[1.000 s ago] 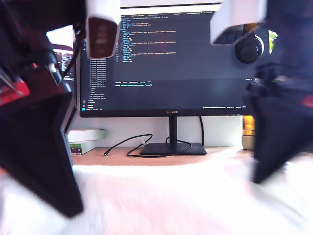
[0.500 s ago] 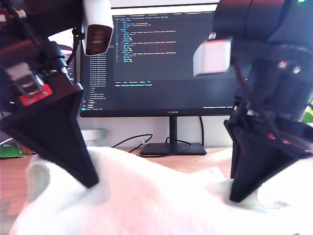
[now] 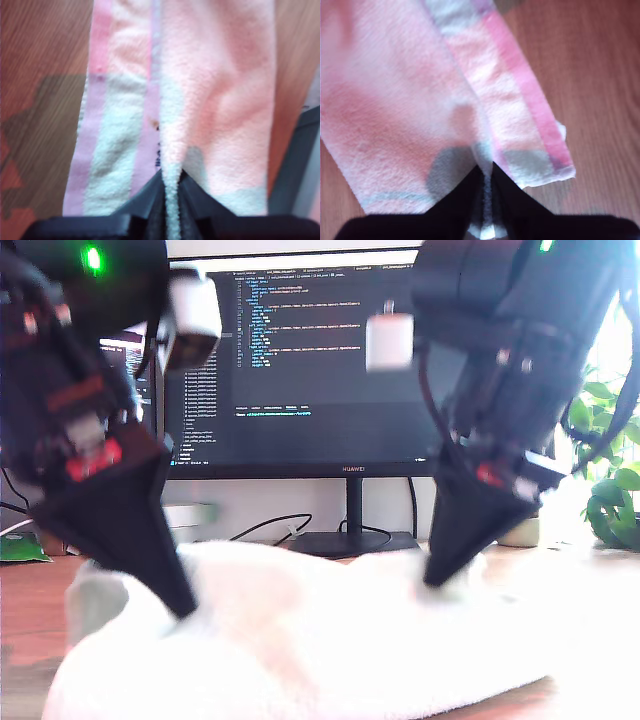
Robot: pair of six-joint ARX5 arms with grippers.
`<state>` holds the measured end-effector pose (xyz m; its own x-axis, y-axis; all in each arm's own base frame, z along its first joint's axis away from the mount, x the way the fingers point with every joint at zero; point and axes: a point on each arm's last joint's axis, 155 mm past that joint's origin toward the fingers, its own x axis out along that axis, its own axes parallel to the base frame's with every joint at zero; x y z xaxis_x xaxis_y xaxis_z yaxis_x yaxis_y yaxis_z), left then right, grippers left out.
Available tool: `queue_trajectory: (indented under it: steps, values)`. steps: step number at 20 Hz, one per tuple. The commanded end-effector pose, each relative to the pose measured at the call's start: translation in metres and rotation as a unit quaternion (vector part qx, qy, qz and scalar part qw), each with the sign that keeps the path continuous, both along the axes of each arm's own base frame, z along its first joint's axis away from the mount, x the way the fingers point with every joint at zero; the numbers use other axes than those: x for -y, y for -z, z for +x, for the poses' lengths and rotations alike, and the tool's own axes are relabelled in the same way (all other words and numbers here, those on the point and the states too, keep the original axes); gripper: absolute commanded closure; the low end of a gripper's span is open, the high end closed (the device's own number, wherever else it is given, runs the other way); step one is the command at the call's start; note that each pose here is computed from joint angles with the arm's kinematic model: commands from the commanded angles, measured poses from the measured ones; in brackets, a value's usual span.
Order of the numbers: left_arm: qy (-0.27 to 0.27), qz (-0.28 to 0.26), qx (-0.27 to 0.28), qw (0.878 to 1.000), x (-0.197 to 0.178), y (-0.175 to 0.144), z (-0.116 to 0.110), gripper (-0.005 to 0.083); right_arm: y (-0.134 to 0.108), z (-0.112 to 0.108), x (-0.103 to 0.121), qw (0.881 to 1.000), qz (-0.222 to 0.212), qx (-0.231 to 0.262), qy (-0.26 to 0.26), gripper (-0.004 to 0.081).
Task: Fold the tea towel to a neat square and place it to the right
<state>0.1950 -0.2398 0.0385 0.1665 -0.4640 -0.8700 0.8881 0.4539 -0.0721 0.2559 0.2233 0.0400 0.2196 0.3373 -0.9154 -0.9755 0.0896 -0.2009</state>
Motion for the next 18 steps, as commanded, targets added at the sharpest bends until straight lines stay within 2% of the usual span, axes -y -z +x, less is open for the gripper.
queue_trajectory:
  steps: [1,6,18]
  values:
    - [0.001,0.006,0.001,1.000,-0.003,0.005,0.003,0.0795,-0.001,0.003,0.001,1.000,-0.003,0.005,0.000,0.0782]
    - [-0.024,0.002,0.017,1.000,-0.009,0.002,0.020,0.0794,-0.007,0.011,-0.003,1.000,0.003,0.022,0.000,0.0782]
    - [-0.042,0.007,0.046,0.998,-0.014,-0.002,0.036,0.0794,-0.033,0.027,-0.006,0.999,0.011,0.034,0.009,0.0782]
